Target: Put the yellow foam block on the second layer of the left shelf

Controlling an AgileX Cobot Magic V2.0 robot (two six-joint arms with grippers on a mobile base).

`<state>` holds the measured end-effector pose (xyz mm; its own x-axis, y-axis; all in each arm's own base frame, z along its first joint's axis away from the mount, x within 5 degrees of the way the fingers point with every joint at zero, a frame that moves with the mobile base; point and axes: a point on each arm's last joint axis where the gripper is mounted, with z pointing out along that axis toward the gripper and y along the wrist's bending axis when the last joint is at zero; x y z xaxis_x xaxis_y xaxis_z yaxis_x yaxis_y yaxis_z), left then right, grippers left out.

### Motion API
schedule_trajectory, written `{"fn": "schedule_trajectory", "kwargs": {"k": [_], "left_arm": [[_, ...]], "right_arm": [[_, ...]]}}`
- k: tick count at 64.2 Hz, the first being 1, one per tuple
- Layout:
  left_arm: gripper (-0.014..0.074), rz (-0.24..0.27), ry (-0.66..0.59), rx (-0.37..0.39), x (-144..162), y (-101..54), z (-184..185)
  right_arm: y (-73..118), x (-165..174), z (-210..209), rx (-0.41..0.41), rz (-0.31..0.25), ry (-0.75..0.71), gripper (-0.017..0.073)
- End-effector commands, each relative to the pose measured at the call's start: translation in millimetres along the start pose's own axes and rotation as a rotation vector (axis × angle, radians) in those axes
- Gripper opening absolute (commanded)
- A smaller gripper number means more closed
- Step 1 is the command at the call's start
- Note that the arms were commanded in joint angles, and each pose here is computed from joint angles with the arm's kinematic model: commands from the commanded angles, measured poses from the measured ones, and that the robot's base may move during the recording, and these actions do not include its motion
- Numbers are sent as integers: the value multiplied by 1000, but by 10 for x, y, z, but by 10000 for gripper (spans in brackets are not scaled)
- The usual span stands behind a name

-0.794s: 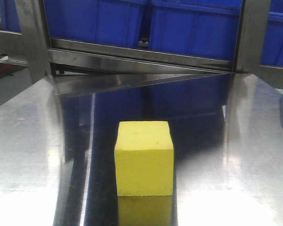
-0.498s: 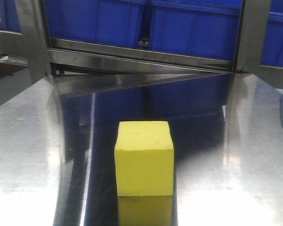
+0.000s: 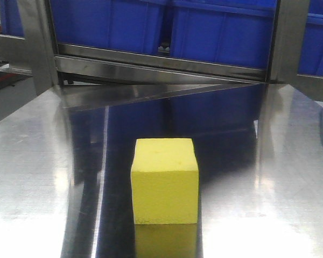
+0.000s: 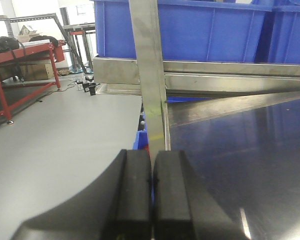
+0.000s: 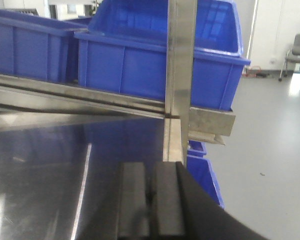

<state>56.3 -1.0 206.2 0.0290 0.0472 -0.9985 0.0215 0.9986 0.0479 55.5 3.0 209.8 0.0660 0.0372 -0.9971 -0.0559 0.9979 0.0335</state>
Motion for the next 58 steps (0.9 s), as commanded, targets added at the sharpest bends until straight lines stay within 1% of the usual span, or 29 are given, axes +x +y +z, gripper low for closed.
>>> {"fn": "schedule_trajectory", "kwargs": {"k": [1, 5, 14, 26, 38, 51, 55, 58], "left_arm": [[136, -11, -77, 6, -1, -9, -10], [136, -11, -77, 6, -1, -9, -10], [136, -11, -77, 6, -1, -9, -10], [136, -11, -77, 6, -1, -9, -10], [136, -11, -77, 6, -1, -9, -10], [136, -11, -77, 6, -1, -9, -10], [136, -11, -77, 6, -1, -9, -10], [136, -11, -77, 6, -1, -9, -10]], "right_arm": [[11, -297, -39, -4, -10, -138, 55], [13, -364, -40, -5, -10, -149, 55], [18, -502, 17, -4, -9, -91, 55], [57, -700, 158, -51, -4, -62, 55], [165, -775, 352, -161, 4, 27, 55], [351, -802, 545, -297, -4, 118, 55], [417, -825, 602, -336, -6, 139, 61], [465, -842, 640, -362, -9, 155, 84]]}}
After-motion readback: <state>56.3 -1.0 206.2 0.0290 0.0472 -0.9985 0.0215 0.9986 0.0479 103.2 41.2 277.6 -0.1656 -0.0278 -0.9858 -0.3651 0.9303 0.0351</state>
